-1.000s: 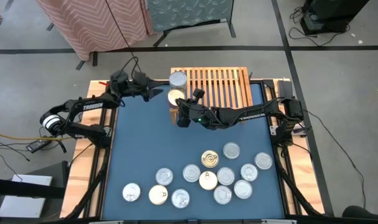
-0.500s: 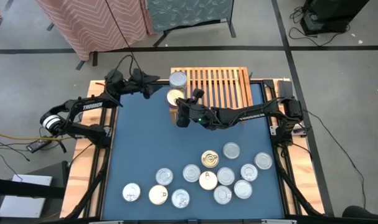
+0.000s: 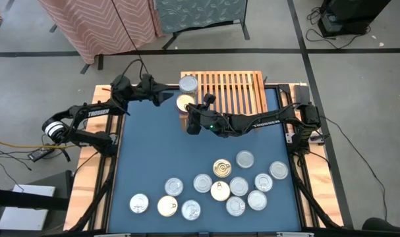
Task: Stack canned seafood by type on shelf
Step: Put the blue tuna can on the shelf aligned with the green tuna can
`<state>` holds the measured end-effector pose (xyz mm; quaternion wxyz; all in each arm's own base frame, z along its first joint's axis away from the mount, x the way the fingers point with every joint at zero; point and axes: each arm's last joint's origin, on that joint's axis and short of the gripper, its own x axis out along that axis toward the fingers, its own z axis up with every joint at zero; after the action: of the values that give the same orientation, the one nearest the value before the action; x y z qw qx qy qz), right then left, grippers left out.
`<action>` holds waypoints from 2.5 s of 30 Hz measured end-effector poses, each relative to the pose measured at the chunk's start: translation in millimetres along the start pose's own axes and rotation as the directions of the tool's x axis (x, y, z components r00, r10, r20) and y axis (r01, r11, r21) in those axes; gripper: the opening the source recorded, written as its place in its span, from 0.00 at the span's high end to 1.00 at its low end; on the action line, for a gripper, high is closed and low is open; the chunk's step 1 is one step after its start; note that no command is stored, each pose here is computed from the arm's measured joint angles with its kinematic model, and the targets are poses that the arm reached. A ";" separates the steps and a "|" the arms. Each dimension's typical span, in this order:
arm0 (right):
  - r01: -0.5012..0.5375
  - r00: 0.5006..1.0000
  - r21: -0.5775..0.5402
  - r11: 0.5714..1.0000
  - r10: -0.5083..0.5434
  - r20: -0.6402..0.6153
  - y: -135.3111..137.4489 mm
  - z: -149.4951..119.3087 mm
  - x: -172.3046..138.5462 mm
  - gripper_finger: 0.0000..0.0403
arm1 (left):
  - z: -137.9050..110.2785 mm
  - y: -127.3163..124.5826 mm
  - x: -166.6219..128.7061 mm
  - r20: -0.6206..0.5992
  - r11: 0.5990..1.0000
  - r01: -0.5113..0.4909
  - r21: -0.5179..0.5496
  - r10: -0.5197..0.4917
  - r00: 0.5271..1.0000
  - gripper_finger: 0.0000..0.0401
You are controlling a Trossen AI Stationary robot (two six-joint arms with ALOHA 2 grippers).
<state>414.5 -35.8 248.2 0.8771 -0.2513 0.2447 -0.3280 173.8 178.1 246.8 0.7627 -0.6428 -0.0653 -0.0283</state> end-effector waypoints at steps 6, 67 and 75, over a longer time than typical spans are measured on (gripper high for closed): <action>0.002 1.000 0.002 1.000 -0.002 -0.001 -0.1 0.0 0.0 0.93 | -2.2 0.1 1.8 -0.018 1.000 0.001 0.026 0.000 1.000 0.10; -0.050 0.998 -0.308 0.950 0.040 -0.038 8.6 6.7 -29.3 0.50 | -14.5 12.2 16.5 0.103 0.994 -0.103 0.032 0.100 0.990 0.10; -0.030 0.999 -0.302 0.953 0.015 -0.051 4.6 4.9 -25.7 0.50 | -23.2 11.8 25.0 0.161 0.994 -0.110 0.028 0.104 0.982 0.10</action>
<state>402.4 -13.5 256.0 0.8257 -0.3720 0.3160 -0.2828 201.6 158.3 234.8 0.7673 -0.6314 -0.0917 0.0653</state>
